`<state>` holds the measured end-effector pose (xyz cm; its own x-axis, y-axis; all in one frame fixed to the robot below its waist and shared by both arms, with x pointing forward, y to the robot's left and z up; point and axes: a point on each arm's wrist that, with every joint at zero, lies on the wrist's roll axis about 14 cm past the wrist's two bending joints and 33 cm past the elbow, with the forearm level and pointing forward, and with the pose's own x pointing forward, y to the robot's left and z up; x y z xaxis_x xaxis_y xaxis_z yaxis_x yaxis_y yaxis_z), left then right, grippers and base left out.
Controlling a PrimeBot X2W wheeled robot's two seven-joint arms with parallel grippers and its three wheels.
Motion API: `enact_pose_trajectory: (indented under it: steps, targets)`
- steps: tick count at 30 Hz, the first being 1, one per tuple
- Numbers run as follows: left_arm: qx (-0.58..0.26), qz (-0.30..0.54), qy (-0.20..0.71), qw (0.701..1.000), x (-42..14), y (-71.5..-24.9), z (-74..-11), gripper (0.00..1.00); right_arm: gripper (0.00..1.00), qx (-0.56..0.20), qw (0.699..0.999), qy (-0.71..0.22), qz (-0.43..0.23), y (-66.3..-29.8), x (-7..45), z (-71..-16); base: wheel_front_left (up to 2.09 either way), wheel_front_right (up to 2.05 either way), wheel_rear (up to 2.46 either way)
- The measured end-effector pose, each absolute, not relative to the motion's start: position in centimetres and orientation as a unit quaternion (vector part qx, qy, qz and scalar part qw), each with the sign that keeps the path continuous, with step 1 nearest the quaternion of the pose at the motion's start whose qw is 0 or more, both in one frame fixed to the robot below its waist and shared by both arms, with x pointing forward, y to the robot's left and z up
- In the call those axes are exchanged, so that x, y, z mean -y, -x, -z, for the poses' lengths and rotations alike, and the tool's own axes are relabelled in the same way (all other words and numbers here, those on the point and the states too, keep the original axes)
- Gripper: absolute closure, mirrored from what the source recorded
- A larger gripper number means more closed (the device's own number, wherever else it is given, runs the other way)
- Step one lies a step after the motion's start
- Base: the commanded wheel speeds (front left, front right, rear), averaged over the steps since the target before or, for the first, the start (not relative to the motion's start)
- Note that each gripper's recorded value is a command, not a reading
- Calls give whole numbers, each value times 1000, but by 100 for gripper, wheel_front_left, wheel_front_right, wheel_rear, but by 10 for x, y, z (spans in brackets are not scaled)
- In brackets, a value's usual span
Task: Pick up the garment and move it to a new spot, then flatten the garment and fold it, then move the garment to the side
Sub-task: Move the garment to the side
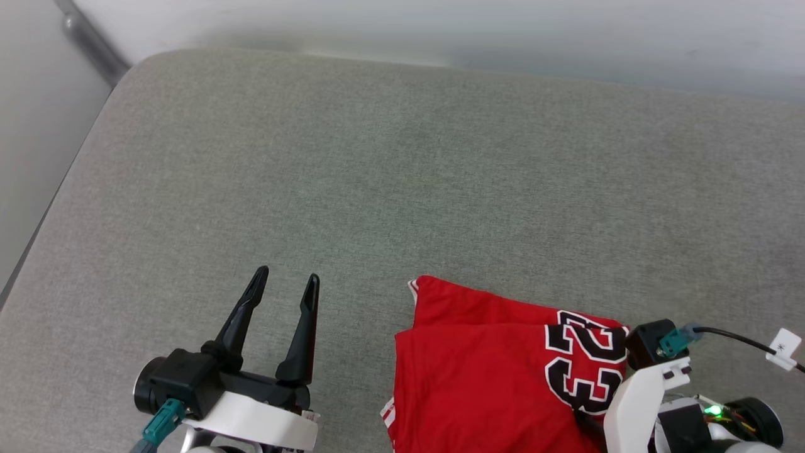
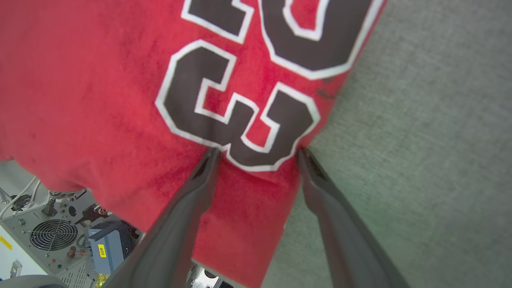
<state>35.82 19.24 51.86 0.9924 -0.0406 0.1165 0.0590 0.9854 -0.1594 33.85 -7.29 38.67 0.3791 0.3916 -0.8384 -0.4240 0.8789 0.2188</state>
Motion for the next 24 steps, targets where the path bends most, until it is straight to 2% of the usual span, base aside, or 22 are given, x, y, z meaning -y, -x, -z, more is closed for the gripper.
enact_pose_trajectory:
  steps: [4, 5, 7, 12, 16, 24]
  targets:
    - [53, 18, 79, 995, -197, -360, -517, 0, 0, -511, 818, 44, -261, -340, 64, -373, 0, 0, 0]
    - [53, 17, 80, 995, -197, -360, -516, 0, 7, -516, 813, 49, -266, -338, 62, -368, 0, 0, 0]
    - [50, 16, 80, 995, -198, -360, -515, 0, 100, -522, 807, 52, -271, -336, 59, -362, 0, 0, 0]
    - [48, 21, 82, 995, -194, -361, -514, 0, 100, -508, 810, 66, -285, -340, 53, -361, 0, 0, 0]
    - [46, 43, 91, 994, -180, -366, -511, 0, 100, -475, 822, 126, -289, -352, 62, -371, 0, 0, 0]
    - [47, 98, 120, 987, -142, -379, -512, 0, 100, -420, 836, 258, -240, -384, 128, -403, 0, 0, 0]
